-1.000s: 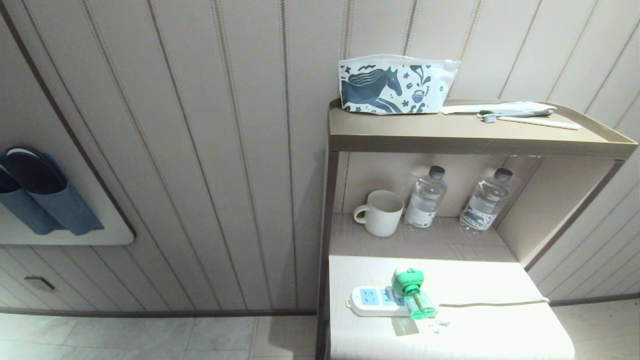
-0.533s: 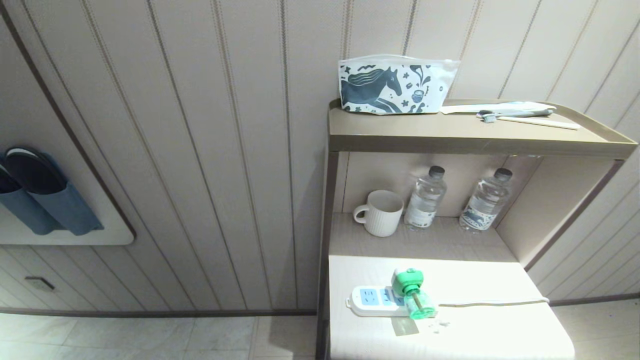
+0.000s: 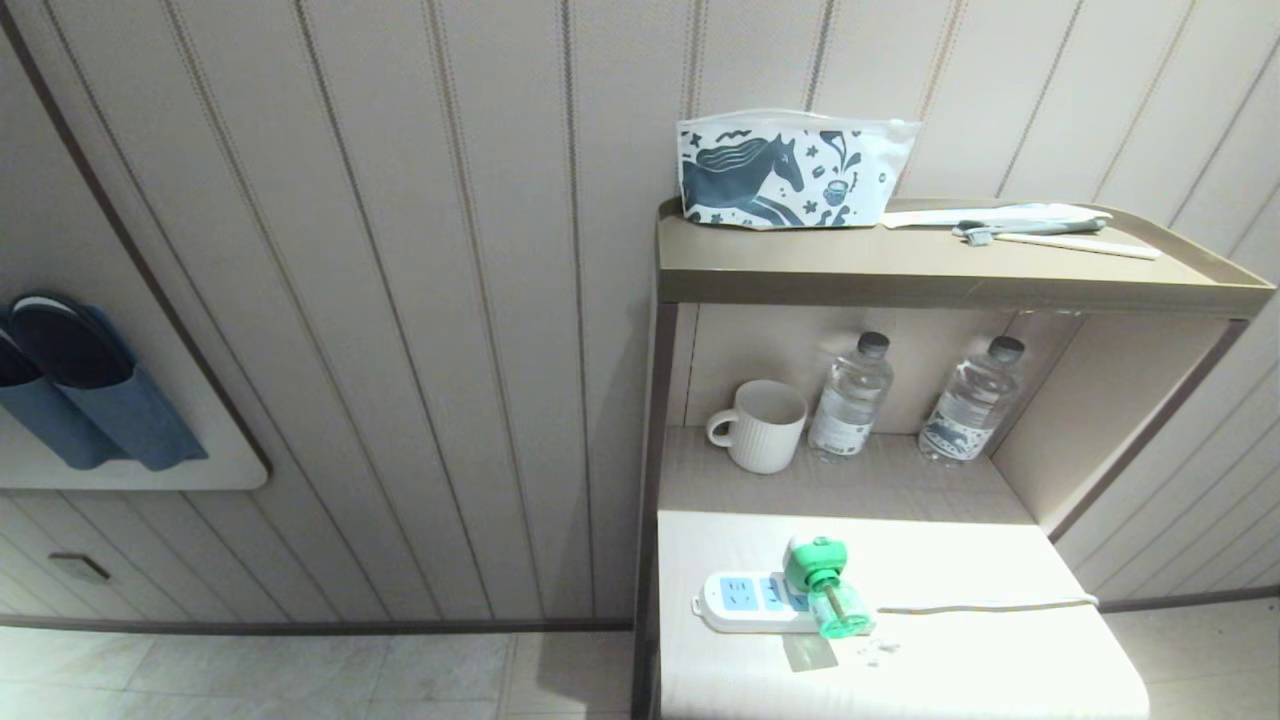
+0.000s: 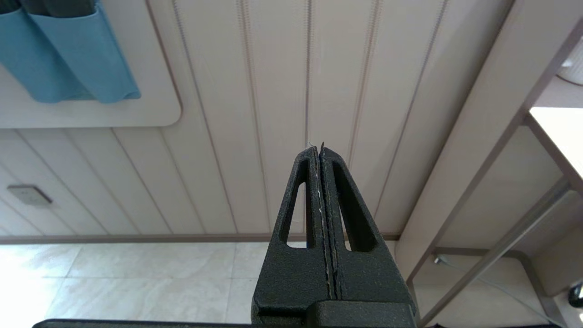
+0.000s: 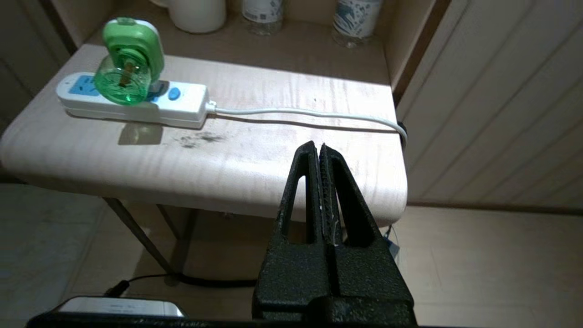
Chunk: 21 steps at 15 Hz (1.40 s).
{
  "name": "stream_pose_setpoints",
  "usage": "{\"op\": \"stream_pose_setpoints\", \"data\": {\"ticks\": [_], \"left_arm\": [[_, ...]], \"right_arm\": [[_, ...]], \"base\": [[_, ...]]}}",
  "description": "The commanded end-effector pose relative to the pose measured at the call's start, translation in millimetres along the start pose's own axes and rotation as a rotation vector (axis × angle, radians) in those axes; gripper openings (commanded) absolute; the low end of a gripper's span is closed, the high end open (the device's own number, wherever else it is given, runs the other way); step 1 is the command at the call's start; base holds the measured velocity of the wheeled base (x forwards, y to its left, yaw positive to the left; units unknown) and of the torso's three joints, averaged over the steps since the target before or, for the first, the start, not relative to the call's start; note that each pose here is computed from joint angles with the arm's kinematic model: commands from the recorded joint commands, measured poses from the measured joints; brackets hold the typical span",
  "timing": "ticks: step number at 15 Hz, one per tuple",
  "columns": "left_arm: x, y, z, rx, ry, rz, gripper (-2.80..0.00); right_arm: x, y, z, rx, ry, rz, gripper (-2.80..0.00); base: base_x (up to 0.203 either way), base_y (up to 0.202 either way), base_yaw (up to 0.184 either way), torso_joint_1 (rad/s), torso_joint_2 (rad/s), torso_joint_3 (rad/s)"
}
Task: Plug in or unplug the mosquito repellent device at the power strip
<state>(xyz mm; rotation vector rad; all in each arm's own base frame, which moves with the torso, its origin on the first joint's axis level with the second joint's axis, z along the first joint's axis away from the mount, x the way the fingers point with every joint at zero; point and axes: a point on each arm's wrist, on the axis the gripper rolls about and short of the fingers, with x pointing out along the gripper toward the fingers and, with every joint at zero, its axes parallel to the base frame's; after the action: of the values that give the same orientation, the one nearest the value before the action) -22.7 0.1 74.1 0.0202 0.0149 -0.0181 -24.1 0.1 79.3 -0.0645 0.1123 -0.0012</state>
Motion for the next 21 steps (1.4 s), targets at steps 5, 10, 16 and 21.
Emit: {"op": "stream_pose_setpoints", "data": {"ticks": [5,10,16,21], "left_arm": [[0.1,0.0,0.0,0.000,0.002,0.001,-2.80],[0.1,0.0,0.0,0.000,0.002,0.001,-2.80],[0.1,0.0,0.0,0.000,0.001,0.001,-2.80],[0.1,0.0,0.0,0.000,0.002,0.001,-2.80]], "right_arm": [[2.0,0.6,-6.0,-0.012,-0.087,0.004,-2.80],[2.1,0.4,-5.7,0.061,-0.088,0.001,-2.80],[2.1,-0.2,-5.6,0.103,-0.089,-0.026,-2.80],[2.1,-0.2,-5.6,0.104,-0.089,-0.027,-2.80]], "base": [[0.000,0.000,0.000,0.000,0.00,0.000],[0.000,0.000,0.000,0.000,0.00,0.000],[0.000,0.000,0.000,0.000,0.00,0.000],[0.000,0.000,0.000,0.000,0.00,0.000]]}}
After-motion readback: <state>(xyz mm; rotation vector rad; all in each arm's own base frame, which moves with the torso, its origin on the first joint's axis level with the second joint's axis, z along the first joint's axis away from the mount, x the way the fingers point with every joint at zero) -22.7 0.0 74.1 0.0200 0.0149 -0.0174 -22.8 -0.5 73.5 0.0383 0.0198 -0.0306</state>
